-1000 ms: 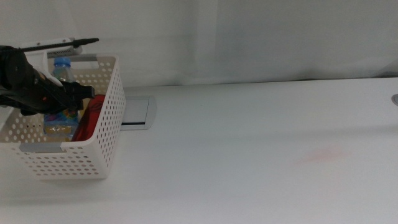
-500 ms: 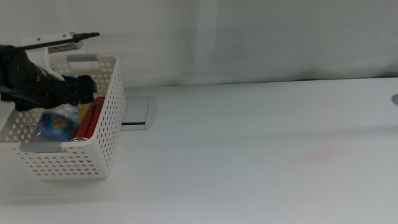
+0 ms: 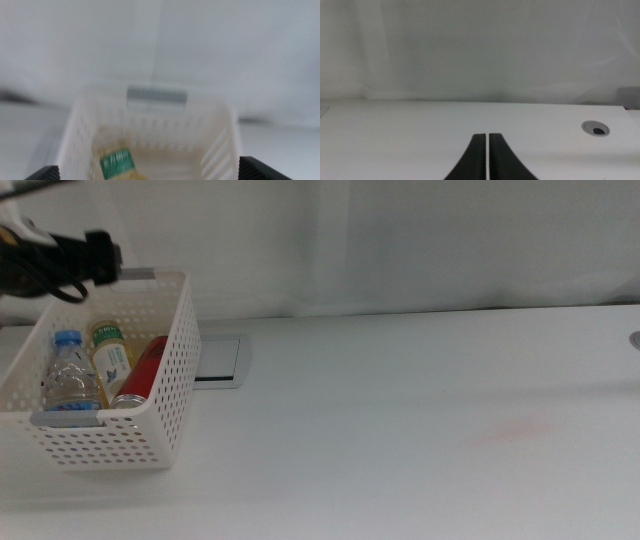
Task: Use arms to grab the bottles and put them into the dustbin to the left of the table.
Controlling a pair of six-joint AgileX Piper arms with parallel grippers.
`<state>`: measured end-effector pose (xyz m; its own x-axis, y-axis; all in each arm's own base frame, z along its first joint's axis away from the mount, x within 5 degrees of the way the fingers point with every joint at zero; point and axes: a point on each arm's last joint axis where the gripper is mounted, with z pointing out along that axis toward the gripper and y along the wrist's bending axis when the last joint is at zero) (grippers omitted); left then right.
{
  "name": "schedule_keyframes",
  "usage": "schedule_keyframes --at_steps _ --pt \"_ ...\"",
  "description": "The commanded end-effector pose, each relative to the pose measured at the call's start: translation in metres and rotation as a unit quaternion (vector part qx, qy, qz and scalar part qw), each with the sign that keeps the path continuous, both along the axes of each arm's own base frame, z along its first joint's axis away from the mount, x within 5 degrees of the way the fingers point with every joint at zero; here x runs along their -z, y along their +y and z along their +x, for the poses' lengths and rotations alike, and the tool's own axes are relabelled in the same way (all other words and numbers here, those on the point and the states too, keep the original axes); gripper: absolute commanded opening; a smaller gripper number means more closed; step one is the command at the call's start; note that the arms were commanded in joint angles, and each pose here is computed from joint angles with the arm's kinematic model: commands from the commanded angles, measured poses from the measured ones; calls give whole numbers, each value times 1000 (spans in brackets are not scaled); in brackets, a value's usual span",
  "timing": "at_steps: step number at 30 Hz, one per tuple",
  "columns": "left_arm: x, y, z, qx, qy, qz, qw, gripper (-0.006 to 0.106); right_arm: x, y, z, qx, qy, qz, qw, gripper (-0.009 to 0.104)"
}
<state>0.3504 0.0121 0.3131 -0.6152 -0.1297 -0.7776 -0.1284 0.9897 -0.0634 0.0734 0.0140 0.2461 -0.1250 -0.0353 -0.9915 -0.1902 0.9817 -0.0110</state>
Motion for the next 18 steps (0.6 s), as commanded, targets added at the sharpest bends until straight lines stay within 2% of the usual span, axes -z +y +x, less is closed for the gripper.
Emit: schedule_keyframes --at_steps 1,4,8,10,13,14,18 --pt "-31 -2 -17 1 -48 -3 999 93 2 0 1 2 -21 -5 1000 -3" --pt "-78 -2 -57 4 -116 3 993 93 5 0 1 1 -32 -3 999 -3" --pt "-112 -3 -107 9 -180 14 983 93 5 0 1 1 -31 -3 1000 -3" --pt "-123 -4 -137 15 -206 30 978 93 5 0 1 1 -31 -4 1000 -3" --pt "-126 -5 -177 16 -222 36 974 93 5 0 1 1 -31 -6 999 -3" --pt "-120 -5 -200 16 -229 38 973 93 5 0 1 1 -31 -6 999 -3" --pt "-94 -6 -242 17 -250 41 967 93 5 0 1 1 -31 -6 999 -3"
